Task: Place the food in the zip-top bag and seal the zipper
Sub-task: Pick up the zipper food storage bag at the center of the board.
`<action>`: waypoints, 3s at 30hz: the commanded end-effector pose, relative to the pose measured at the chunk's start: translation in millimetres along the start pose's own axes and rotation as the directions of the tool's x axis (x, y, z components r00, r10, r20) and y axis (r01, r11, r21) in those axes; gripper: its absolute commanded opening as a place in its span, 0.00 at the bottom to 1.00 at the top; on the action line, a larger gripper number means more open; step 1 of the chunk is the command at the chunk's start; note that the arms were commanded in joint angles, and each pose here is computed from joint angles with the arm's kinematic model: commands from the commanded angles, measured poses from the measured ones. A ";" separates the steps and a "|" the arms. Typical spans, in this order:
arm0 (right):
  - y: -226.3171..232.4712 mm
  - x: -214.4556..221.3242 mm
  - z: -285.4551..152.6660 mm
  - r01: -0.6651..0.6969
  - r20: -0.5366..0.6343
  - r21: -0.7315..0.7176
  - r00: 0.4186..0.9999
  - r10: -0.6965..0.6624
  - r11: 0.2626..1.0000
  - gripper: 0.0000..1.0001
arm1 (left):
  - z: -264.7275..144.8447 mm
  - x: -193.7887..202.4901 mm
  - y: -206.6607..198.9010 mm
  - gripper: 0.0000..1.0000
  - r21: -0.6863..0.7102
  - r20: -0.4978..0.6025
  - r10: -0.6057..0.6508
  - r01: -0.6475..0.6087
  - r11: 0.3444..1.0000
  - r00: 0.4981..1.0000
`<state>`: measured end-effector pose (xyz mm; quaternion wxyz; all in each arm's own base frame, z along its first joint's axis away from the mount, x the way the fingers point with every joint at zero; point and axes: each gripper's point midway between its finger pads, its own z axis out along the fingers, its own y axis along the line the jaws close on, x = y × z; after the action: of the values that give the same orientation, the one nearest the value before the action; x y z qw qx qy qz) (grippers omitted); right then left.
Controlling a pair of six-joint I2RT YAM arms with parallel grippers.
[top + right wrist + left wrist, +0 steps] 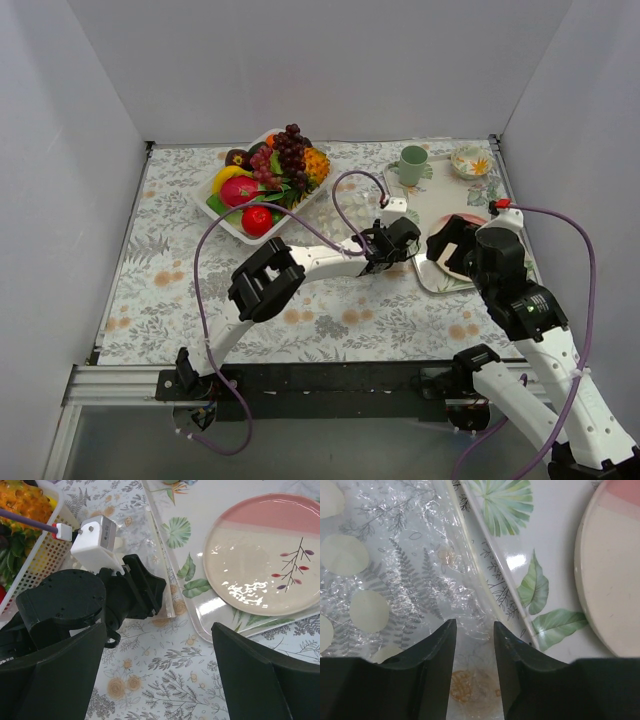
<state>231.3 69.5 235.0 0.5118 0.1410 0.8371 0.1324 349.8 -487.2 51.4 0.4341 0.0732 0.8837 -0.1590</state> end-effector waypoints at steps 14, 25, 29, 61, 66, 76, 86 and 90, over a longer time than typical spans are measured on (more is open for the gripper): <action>18.2 17.7 20.3 -0.012 -0.068 -0.078 0.998 0.006 0.997 0.91 | -56.9 -42.3 30.1 0.38 -0.021 0.099 -0.018 0.021 1.000 0.995; 21.1 21.0 24.0 0.000 -0.081 -0.091 0.997 -0.008 0.996 0.90 | -22.2 -63.7 71.8 0.82 -0.180 0.072 0.111 -0.097 0.979 0.991; 18.5 18.6 24.0 0.010 -0.072 -0.078 0.997 -0.016 0.997 0.90 | -7.4 -62.9 58.4 0.84 -0.139 0.058 0.150 -0.140 0.980 0.987; 14.6 12.3 13.6 0.007 -0.050 -0.068 0.999 -0.010 0.998 0.89 | -21.1 -16.9 -0.2 0.67 0.023 -0.024 0.112 -0.112 0.993 0.993; 14.8 11.9 14.1 0.008 -0.050 -0.068 0.999 -0.011 0.998 0.89 | -19.1 -11.9 -2.3 0.66 0.033 -0.035 0.116 -0.114 0.993 0.993; 15.1 13.1 14.5 0.007 -0.053 -0.070 0.999 -0.011 0.998 0.89 | -19.3 -10.4 -10.5 0.68 0.052 -0.029 0.133 -0.132 0.990 0.991; 15.9 8.8 12.0 0.005 -0.044 -0.070 0.999 -0.009 0.998 0.89 | -8.3 3.5 -6.6 0.61 0.014 -0.032 0.160 -0.160 0.987 0.987; 15.6 8.9 11.3 0.007 -0.045 -0.069 0.999 -0.010 0.998 0.89 | -11.0 0.1 -6.8 0.44 0.007 -0.020 0.154 -0.154 0.988 0.988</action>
<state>233.7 86.0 207.7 0.4711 0.1167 0.8619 0.1469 337.3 -483.3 35.3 0.4108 0.1513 0.8906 -0.1230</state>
